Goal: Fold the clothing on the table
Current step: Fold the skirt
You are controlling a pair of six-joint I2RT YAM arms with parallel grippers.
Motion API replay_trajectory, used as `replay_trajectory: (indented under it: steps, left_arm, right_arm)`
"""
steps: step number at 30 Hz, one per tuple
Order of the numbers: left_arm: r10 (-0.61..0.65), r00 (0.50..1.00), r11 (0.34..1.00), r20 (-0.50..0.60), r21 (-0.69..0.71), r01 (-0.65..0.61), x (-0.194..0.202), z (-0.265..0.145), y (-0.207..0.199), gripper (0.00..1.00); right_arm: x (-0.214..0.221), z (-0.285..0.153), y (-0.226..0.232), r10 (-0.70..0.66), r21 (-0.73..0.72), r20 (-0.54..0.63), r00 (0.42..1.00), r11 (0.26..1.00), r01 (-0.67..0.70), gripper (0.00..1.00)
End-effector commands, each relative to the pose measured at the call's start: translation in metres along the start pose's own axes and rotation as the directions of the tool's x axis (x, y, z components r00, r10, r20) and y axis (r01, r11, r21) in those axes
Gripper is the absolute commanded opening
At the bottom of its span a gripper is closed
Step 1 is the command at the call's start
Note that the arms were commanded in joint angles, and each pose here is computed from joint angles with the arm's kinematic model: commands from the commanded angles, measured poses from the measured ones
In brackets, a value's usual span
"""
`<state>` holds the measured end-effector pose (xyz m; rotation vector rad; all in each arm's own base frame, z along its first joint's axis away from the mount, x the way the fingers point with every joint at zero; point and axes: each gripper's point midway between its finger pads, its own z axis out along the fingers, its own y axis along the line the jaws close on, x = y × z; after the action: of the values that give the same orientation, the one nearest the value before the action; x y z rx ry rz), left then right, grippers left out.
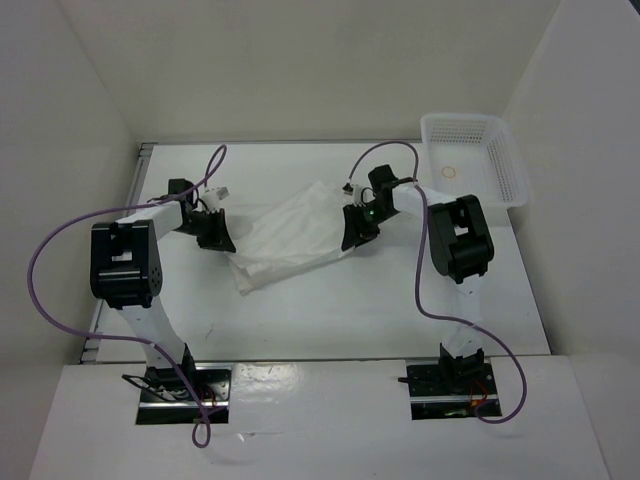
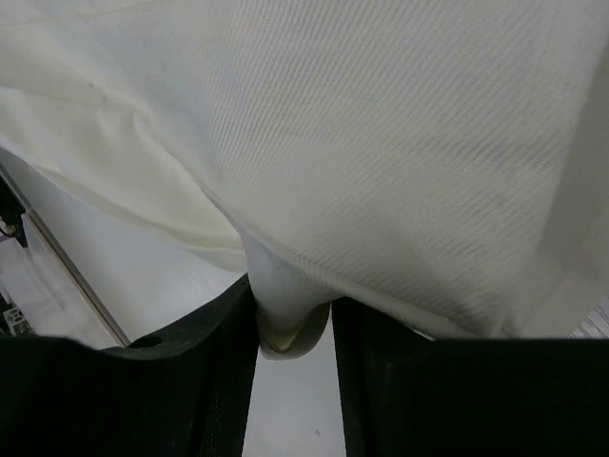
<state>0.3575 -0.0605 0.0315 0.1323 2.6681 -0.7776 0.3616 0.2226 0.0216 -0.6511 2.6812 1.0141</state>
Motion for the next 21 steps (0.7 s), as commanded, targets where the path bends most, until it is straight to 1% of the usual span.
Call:
replay_trajectory:
  steps: [1,2,5,6,9,13,14,15,16,18,21]
  left_arm:
    - [0.042,0.999,0.999,0.017,0.017,-0.043,-0.001,-0.005,-0.008,0.01]
    - [0.042,0.999,0.999,0.017,0.017,-0.043,-0.001,-0.005,-0.008,0.01]
    - [0.042,0.999,0.999,0.017,0.017,-0.043,-0.001,-0.005,-0.008,0.01]
    - [0.042,0.999,0.999,0.017,0.017,-0.043,-0.001,-0.005,-0.008,0.01]
    - [0.042,0.999,0.999,0.017,0.017,-0.043,-0.001,-0.005,-0.008,0.01]
    - [0.042,0.999,0.999,0.018,0.026,-0.043,-0.001,-0.005,-0.010,0.01]
    - [0.036,0.999,0.999,0.010,0.036,-0.037,0.001,-0.002,-0.010,0.01]
    - [0.036,0.999,0.999,0.010,0.037,-0.037,0.001,-0.002,-0.010,0.01]
    - [0.036,0.999,0.999,0.010,0.037,-0.037,0.001,-0.002,-0.010,0.01]
    - [0.031,1.000,0.999,0.003,0.038,-0.031,0.003,0.000,-0.009,0.01]
    - [0.031,1.000,0.999,0.003,0.038,-0.031,0.003,0.000,-0.009,0.01]
  right_arm:
    - [0.016,0.017,-0.023,0.012,0.085,-0.060,0.998,0.996,-0.006,0.38]
    - [0.016,0.016,-0.028,0.012,0.112,-0.063,0.998,0.994,-0.005,0.29]
    - [0.010,0.008,-0.029,-0.010,0.153,-0.039,0.999,0.988,0.015,0.16]
    - [0.010,0.005,-0.033,-0.016,0.185,-0.033,0.999,0.982,0.022,0.09]
    - [-0.003,-0.014,-0.036,-0.050,0.270,0.003,0.999,0.962,0.047,0.01]
    - [-0.034,-0.048,-0.032,-0.138,0.390,0.057,0.989,0.915,0.106,0.00]
    - [-0.047,-0.056,-0.017,-0.198,0.410,0.070,0.978,0.899,0.153,0.00]
    - [-0.055,-0.063,-0.016,-0.233,0.470,0.069,0.970,0.865,0.174,0.00]
    - [-0.065,-0.069,-0.007,-0.278,0.499,0.066,0.958,0.841,0.210,0.00]
    - [-0.075,-0.070,0.017,-0.356,0.558,0.042,0.934,0.783,0.273,0.00]
    - [-0.081,-0.063,0.053,-0.440,0.562,0.001,0.898,0.743,0.364,0.00]
